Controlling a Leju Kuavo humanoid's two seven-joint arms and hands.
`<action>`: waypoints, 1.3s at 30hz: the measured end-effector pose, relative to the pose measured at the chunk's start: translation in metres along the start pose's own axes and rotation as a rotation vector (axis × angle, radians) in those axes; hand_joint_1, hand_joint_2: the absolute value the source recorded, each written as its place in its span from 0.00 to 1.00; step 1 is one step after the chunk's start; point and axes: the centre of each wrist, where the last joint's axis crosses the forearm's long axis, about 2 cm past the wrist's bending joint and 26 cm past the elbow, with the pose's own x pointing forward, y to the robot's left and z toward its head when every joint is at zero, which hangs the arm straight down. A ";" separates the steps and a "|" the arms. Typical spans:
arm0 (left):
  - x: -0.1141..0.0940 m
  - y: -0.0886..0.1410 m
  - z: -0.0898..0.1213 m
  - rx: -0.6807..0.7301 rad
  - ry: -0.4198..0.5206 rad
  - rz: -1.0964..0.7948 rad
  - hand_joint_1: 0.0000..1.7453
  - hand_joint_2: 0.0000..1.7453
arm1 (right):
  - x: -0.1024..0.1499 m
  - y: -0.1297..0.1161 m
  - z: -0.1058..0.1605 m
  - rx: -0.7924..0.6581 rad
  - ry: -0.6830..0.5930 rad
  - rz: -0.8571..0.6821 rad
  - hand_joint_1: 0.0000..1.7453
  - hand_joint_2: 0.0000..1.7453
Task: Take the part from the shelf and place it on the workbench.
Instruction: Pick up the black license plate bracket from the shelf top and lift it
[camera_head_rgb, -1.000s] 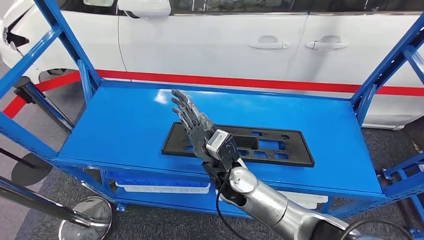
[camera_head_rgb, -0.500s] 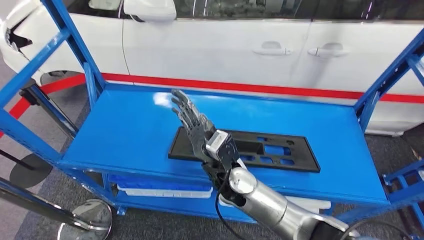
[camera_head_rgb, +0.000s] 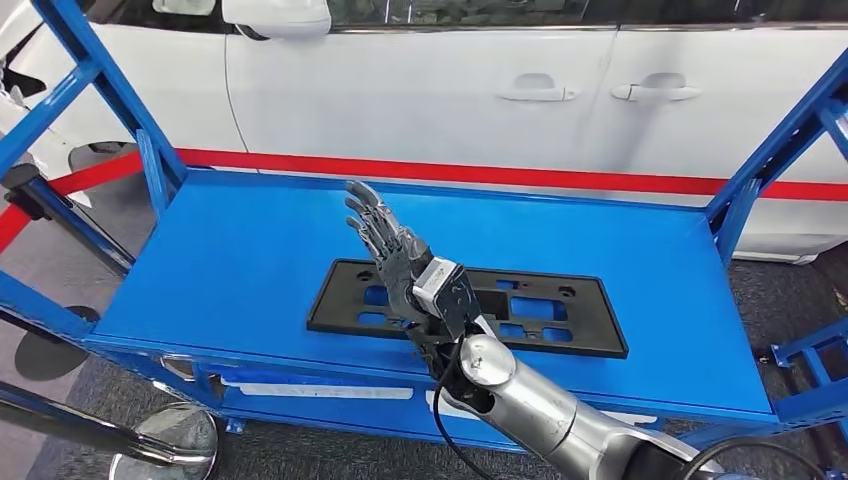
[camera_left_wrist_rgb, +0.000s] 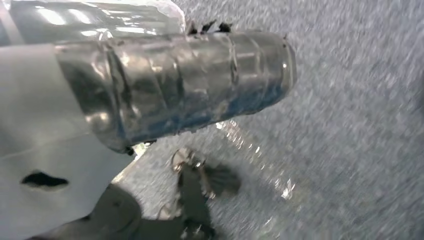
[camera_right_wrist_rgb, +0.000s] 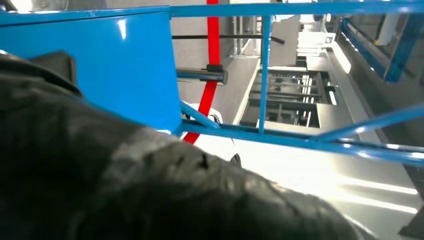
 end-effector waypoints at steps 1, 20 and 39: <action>0.001 0.000 0.000 -0.011 0.006 -0.002 0.00 0.00 | 0.000 0.000 -0.001 0.002 0.001 -0.004 0.00 0.00; 0.001 0.003 -0.002 -0.022 0.012 -0.024 0.00 0.00 | -0.012 -0.005 -0.001 -0.001 0.027 0.007 0.00 0.00; 0.000 0.003 -0.001 -0.043 0.016 -0.062 0.00 0.00 | -0.015 0.003 -0.007 0.082 0.069 0.119 0.00 1.00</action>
